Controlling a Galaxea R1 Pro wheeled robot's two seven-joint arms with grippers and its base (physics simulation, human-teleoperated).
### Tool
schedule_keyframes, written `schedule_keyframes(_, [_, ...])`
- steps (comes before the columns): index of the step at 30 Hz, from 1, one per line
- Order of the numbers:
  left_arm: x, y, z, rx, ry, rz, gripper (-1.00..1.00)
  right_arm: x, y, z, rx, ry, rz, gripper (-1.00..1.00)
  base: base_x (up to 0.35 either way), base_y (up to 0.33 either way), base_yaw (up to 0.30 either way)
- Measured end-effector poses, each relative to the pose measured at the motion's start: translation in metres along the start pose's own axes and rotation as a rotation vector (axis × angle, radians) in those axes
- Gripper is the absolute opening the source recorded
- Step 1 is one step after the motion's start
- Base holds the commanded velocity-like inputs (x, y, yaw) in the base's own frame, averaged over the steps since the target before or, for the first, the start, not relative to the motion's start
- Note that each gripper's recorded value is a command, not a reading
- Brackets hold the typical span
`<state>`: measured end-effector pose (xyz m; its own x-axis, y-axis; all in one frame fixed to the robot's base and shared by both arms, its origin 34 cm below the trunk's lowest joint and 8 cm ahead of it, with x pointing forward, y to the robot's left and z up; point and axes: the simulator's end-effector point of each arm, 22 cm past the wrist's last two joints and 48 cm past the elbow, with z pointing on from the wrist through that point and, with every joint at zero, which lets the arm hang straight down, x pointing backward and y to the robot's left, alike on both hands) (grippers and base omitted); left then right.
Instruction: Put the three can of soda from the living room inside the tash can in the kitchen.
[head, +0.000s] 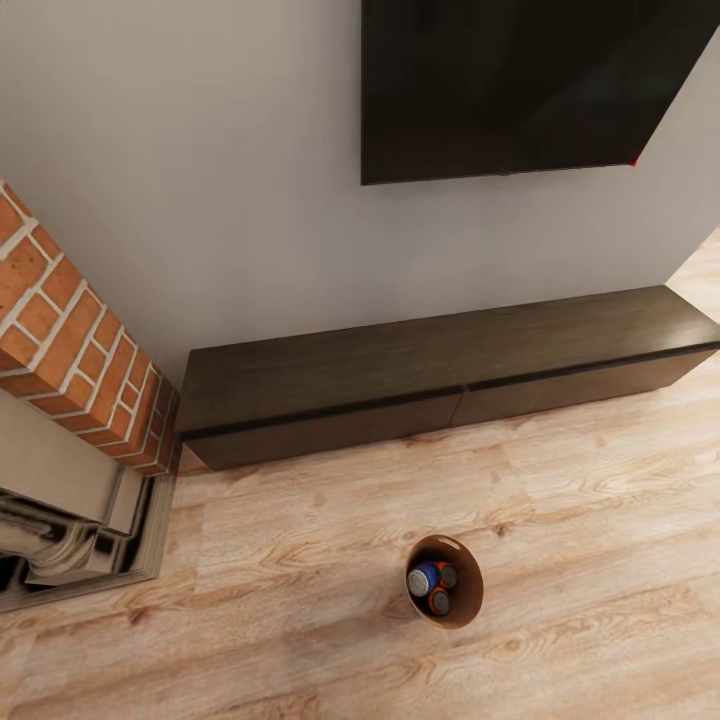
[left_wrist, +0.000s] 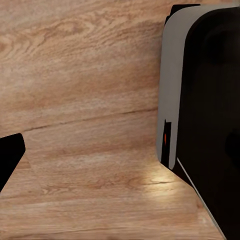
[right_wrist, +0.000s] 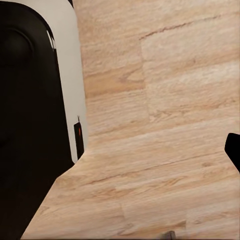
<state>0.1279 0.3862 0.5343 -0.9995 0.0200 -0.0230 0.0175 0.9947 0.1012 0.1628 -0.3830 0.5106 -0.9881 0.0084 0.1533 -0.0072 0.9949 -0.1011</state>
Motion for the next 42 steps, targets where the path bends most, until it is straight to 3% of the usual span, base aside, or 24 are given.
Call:
schedule_keyframes(13, [0.003,-0.011,0.000,0.016,0.007,0.003,1.00,0.005,0.002,0.000,-0.005,0.007,-0.005,1.00,0.000,0.000,0.000])
schedule_keyframes(17, [0.003,-0.018,0.000,0.025,0.008,-0.001,1.00,0.005,0.010,0.000,-0.015,0.007,-0.003,1.00,0.000,0.000,0.000])
schedule_keyframes(26, [0.004,-0.030,0.001,0.039,0.008,-0.008,1.00,0.006,0.050,0.001,-0.065,0.008,0.001,1.00,0.000,0.000,0.000])
schedule_keyframes(42, [0.004,-0.032,0.001,0.041,0.008,-0.009,1.00,0.006,0.059,0.001,-0.076,0.008,0.003,1.00,0.000,0.000,0.000])
